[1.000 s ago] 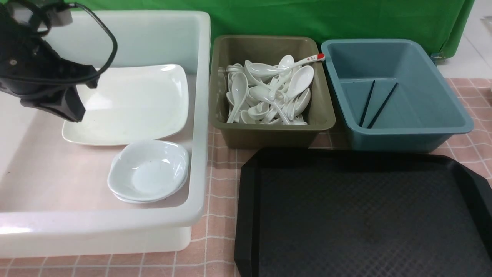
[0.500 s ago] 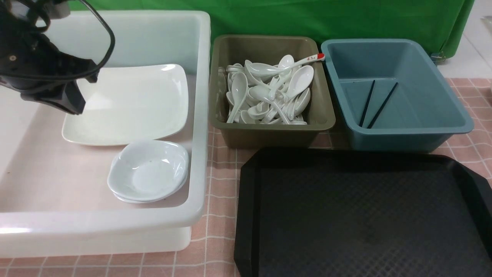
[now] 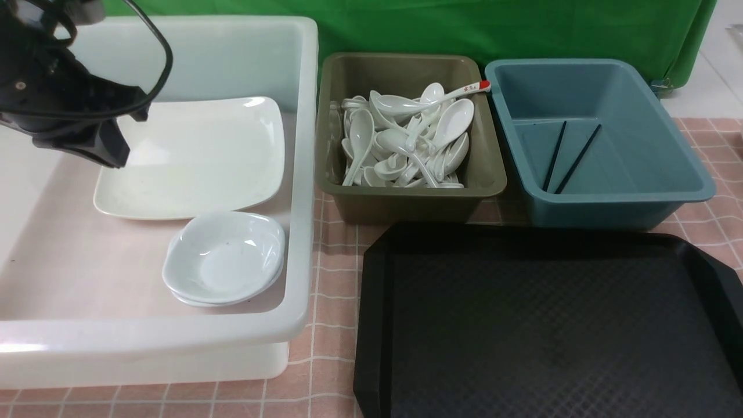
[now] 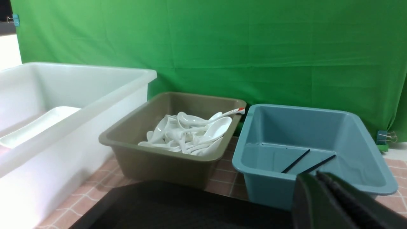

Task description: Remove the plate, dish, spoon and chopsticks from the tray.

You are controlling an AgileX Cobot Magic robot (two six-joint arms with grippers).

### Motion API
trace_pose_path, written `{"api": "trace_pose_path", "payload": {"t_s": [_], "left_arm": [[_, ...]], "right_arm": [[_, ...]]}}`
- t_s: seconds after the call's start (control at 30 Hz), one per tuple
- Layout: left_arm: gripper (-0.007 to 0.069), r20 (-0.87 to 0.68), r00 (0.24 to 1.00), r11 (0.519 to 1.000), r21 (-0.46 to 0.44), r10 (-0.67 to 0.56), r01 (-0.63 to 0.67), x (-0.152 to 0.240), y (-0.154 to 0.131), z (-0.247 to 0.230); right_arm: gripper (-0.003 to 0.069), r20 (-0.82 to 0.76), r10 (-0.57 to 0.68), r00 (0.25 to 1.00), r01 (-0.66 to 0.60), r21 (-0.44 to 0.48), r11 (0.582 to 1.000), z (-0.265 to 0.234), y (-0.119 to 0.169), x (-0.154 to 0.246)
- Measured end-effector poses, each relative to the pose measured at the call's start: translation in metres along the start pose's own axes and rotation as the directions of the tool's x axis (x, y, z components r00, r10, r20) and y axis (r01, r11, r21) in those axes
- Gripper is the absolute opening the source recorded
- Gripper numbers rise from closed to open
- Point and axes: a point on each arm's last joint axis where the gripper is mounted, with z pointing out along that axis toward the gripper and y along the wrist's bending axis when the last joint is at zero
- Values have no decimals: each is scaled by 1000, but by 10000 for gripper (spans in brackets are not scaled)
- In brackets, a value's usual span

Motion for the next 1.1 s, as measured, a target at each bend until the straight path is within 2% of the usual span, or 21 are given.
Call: {"api": "trace_pose_path", "payload": {"t_s": [0.23, 0.43, 0.6, 0.8, 0.9, 1.1], "left_arm": [[-2, 7, 1000, 1000, 15, -5, 5, -1, -1, 0], [-2, 8, 1000, 1000, 16, -6, 6, -1, -1, 0], [-2, 4, 1000, 1000, 23, -9, 9, -1, -2, 0], [-2, -55, 998, 999, 32, 13, -11, 5, -3, 0], [-2, -98, 994, 999, 38, 39, -35, 10, -3, -2], [-2, -30, 997, 997, 36, 68, -67, 21, -9, -33]], "right_arm": [[92, -50, 0, 999, 0, -9, 1000, 0, 1, 6], [102, -199, -22, 980, 18, -21, 1000, -3, 2, 44], [115, -317, -61, 946, 83, 58, 995, -5, -4, 85], [125, -318, -40, 947, 91, 147, 985, -4, -9, 91], [131, -309, -38, 950, 92, 162, 982, -4, -10, 91], [141, -302, -38, 952, 92, 166, 982, -4, -10, 90]]}}
